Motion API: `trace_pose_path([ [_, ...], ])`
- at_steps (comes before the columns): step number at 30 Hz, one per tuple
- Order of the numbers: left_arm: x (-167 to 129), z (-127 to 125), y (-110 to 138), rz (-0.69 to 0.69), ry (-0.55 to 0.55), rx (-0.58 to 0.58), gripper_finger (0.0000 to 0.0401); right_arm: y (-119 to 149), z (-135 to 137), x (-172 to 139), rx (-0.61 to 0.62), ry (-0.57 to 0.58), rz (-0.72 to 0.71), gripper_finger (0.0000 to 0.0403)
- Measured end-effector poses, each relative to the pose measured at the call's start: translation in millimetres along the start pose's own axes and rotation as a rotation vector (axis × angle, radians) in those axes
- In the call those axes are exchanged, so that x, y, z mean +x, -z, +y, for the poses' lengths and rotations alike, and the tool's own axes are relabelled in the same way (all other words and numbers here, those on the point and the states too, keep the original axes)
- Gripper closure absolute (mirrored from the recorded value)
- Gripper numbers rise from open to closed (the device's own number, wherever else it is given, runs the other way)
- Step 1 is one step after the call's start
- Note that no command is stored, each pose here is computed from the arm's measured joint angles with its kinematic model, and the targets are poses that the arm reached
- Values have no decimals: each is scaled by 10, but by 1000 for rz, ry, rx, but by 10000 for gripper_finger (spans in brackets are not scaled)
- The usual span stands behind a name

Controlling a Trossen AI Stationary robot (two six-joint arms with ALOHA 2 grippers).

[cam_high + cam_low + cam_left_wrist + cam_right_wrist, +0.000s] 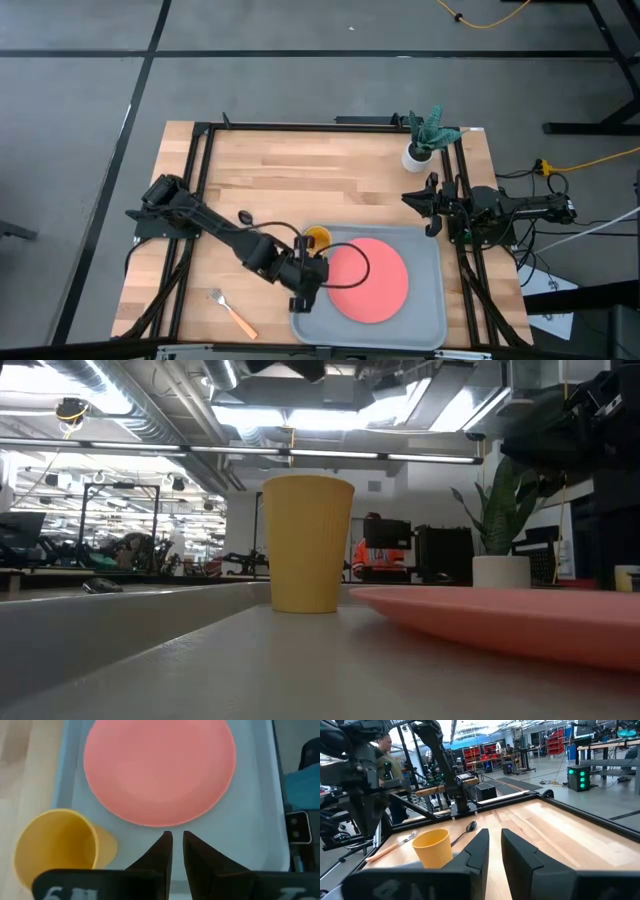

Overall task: Pick and place plate/cup/fork/spoon on tray
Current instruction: Adjust the yellow cup

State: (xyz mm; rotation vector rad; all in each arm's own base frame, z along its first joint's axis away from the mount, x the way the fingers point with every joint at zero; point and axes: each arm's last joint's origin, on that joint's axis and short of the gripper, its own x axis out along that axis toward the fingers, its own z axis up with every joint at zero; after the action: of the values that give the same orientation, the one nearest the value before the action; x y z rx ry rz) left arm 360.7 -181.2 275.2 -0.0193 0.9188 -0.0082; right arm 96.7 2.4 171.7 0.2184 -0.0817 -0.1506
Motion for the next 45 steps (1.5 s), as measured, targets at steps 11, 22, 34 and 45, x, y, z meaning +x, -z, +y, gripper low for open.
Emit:
trace_pose_path([
  [11,114,-35,59,62,65,1,365,-1,0,0,0,-1,0,347],
  [22,438,40,439,154,50,-159,365,-1,1,0,3,-2,0,347],
  [34,895,-25,504,114,31,-284,394,5,9,1,49,-30,11,347],
  [45,981,-48,523,132,68,-347,399,13,12,4,46,-42,21,347],
])
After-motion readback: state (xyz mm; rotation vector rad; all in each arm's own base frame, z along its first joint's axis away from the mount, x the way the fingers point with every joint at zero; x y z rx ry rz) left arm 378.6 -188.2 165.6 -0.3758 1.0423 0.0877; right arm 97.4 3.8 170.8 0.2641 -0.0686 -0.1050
